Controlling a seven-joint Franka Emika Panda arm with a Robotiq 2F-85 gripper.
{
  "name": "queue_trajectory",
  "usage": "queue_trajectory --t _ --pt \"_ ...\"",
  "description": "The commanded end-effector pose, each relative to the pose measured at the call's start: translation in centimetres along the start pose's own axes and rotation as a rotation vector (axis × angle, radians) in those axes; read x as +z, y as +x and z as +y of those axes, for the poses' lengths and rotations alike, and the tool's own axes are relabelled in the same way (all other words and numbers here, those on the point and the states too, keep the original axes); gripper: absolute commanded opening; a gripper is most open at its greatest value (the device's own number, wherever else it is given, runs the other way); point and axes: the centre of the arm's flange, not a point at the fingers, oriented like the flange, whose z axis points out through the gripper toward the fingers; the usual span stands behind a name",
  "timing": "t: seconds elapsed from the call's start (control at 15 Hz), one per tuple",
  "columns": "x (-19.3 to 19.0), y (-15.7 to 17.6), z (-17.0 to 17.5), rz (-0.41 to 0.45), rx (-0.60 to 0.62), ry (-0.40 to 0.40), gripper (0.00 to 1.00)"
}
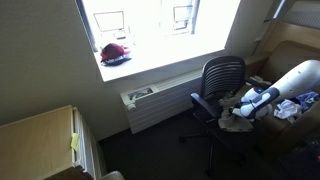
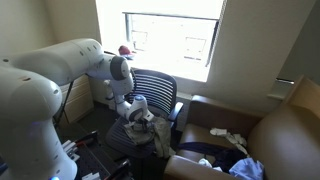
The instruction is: Pick the garment on the black chair and place it on the sofa
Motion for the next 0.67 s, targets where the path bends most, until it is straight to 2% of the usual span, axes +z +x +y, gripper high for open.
queue_trajectory --t 0.0,0.07,0.13,0.27,0.4,0.6 --pt "-1.1 1.6 -0.3 -0.022 0.035 -0.029 0.11" --pt "-2.0 2.1 -0.6 -0.146 0.024 0.009 0.04" --pt "-3.1 2.3 -1.0 -0.17 0.01 0.022 0.0" --pt "-7.3 3.8 -2.6 -0.229 -0.024 0.097 0.0" --pt "-11.7 5.4 -3.9 -0.187 -0.063 0.202 0.01" --pt "-18.5 8.0 -5.1 0.011 -0.12 0.324 0.01"
